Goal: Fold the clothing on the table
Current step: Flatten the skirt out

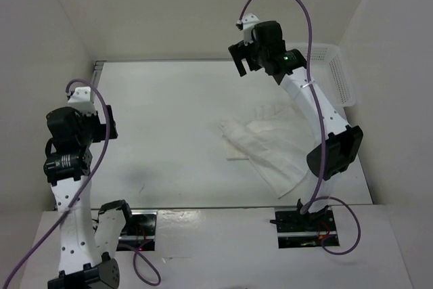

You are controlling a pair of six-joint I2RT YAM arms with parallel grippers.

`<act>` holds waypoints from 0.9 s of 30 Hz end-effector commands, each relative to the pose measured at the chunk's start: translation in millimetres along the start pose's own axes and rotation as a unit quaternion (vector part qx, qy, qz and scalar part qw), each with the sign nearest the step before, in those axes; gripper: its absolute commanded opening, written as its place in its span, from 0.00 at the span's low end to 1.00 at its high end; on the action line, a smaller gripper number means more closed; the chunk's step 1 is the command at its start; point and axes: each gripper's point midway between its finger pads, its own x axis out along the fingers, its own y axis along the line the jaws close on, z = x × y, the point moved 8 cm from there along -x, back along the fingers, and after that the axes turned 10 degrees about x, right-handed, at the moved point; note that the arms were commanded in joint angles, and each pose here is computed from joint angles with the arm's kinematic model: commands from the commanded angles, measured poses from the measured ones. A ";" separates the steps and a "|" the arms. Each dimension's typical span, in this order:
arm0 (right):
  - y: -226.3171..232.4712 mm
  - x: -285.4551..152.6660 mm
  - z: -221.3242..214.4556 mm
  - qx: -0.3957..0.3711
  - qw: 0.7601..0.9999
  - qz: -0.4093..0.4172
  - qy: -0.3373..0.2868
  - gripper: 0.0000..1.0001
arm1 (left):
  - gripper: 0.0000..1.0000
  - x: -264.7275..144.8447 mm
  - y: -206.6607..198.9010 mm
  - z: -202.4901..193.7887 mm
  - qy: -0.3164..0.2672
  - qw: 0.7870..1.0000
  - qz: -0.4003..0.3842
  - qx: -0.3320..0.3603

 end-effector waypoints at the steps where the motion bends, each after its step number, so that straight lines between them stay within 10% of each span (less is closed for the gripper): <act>1: 0.1 -28.4 -9.8 -0.017 1.000 0.024 0.010 0.98 | 1.00 -1.8 10.6 24.4 -0.021 0.999 0.024 0.017; 18: 9.7 -82.6 -122.0 -0.086 0.946 0.208 0.233 0.98 | 1.00 16.4 8.4 34.5 0.113 0.992 -0.055 0.002; 27: -47.5 -168.0 -121.9 0.044 0.994 0.050 0.081 0.98 | 1.00 -4.3 14.6 43.0 0.071 0.997 -0.004 -0.012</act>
